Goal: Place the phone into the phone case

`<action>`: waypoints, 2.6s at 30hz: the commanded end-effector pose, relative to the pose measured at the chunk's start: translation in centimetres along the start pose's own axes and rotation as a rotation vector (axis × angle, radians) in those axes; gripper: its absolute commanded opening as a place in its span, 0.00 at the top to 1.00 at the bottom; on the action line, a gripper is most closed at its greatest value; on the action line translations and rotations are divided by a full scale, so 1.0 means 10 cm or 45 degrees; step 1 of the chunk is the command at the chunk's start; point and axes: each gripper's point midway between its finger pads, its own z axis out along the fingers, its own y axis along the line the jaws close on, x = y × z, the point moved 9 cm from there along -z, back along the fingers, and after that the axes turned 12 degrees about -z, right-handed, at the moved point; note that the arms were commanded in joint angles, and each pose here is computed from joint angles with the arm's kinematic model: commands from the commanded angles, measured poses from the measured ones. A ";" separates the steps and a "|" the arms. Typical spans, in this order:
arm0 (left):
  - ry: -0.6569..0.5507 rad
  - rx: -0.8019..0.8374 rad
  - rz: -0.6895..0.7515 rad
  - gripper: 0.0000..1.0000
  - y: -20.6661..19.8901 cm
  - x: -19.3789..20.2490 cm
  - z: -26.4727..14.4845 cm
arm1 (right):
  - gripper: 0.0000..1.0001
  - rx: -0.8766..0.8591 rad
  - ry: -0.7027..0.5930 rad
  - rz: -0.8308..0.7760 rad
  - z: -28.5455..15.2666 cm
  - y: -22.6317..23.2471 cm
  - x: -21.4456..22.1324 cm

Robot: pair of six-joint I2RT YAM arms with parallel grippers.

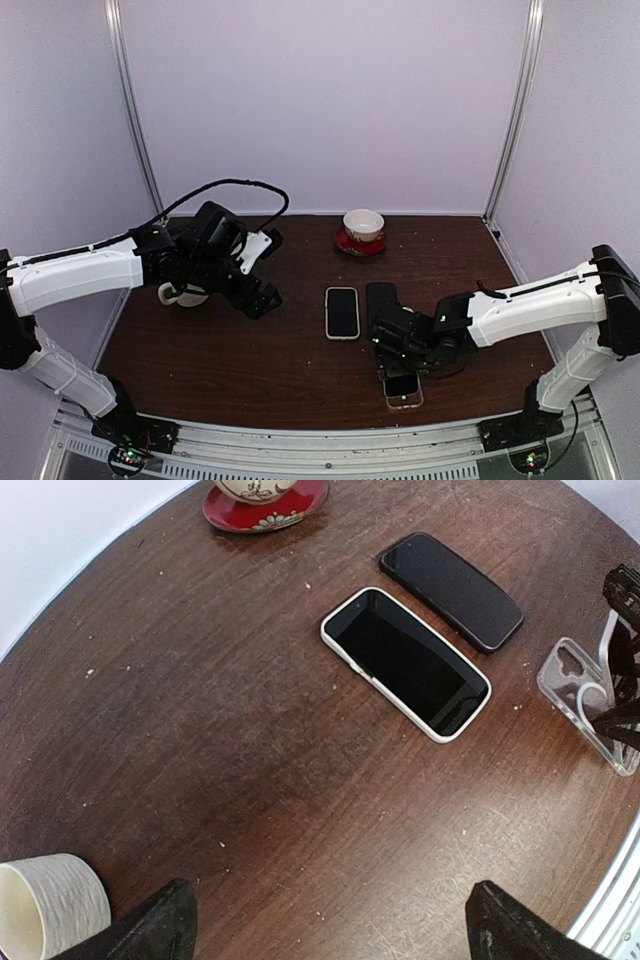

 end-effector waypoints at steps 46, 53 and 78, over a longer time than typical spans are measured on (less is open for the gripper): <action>-0.023 0.046 0.012 0.02 -0.02 -0.02 0.02 | 0.56 -0.023 0.114 -0.021 0.08 -0.01 0.24; -0.020 0.048 0.011 0.03 -0.02 -0.02 0.03 | 0.20 0.045 0.138 -0.020 0.18 -0.08 0.30; -0.011 0.050 0.020 0.02 -0.02 -0.01 0.05 | 0.26 -0.065 0.104 -0.032 -0.32 -0.28 0.21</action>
